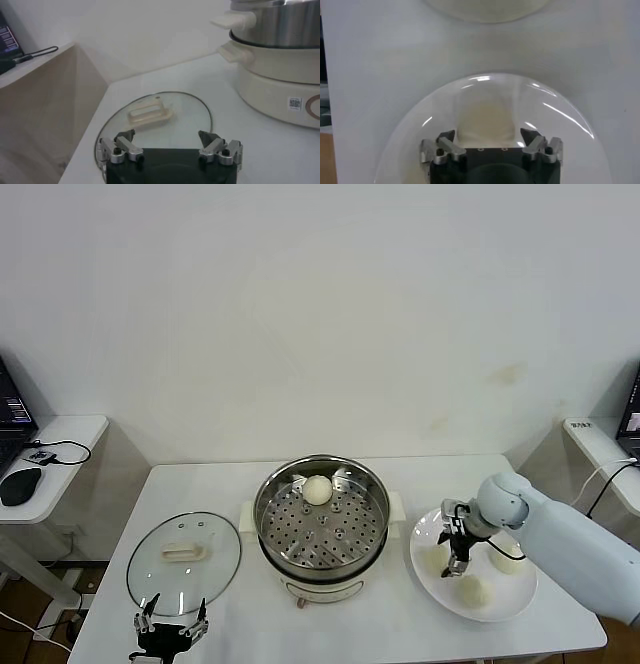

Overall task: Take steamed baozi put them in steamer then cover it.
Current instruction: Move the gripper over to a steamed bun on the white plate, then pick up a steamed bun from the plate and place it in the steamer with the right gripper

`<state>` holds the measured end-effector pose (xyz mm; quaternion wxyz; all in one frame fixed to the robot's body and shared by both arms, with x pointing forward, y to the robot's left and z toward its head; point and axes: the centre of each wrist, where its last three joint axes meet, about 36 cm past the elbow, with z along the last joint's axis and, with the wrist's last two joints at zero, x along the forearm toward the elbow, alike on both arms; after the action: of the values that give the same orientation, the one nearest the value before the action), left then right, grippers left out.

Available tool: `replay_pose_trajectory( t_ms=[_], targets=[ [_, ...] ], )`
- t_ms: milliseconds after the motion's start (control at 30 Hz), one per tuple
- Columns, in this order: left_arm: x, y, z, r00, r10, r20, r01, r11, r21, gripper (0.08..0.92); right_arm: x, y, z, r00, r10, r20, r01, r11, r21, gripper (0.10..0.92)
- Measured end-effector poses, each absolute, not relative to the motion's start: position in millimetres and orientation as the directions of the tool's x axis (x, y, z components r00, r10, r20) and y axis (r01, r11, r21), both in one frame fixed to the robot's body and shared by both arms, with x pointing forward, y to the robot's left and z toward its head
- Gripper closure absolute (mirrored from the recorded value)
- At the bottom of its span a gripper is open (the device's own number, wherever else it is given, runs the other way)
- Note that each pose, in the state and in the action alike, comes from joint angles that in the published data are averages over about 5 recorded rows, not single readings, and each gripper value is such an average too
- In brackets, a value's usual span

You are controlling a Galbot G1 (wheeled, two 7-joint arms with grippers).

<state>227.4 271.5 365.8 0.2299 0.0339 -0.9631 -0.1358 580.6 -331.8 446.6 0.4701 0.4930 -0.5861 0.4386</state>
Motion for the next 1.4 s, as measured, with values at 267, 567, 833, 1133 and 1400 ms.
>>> replay_pose_trajectory(
  t_ms=[267,567,833,1133,1400],
  targets=[
    [228.9,270.9,364.9,-0.893,-0.126,0.433,-0.002,0.962,0.274,0.177,584.3,-338.6,458.1,-0.083,-0.168,0.982,-0.987,0.147,-0.059,0.386],
    [234.1,270.2,370.0,-0.902,-0.123,0.414,-0.007,0.963,0.271,0.177,596.4,-349.6,519.7,-0.127,-0.184,0.975,-0.982,0.159,-0.098,0.386],
    [236.5,273.7,378.5,-0.911,-0.130,0.390,-0.018,0.961,0.277,0.177,622.6,-327.6,608.5,-0.177,-0.244,0.953,-0.980,0.131,-0.149,0.386],
    [234.7,274.6,391.9,-0.923,-0.130,0.363,-0.021,0.957,0.288,0.177,648.9,-249.8,688.7,-0.167,-0.318,0.933,-0.986,0.038,-0.164,0.386],
    [233.6,270.6,408.0,-0.936,-0.137,0.325,-0.044,0.960,0.277,0.177,665.4,-153.0,707.5,-0.102,-0.325,0.940,-0.988,-0.080,-0.135,0.386]
  ],
)
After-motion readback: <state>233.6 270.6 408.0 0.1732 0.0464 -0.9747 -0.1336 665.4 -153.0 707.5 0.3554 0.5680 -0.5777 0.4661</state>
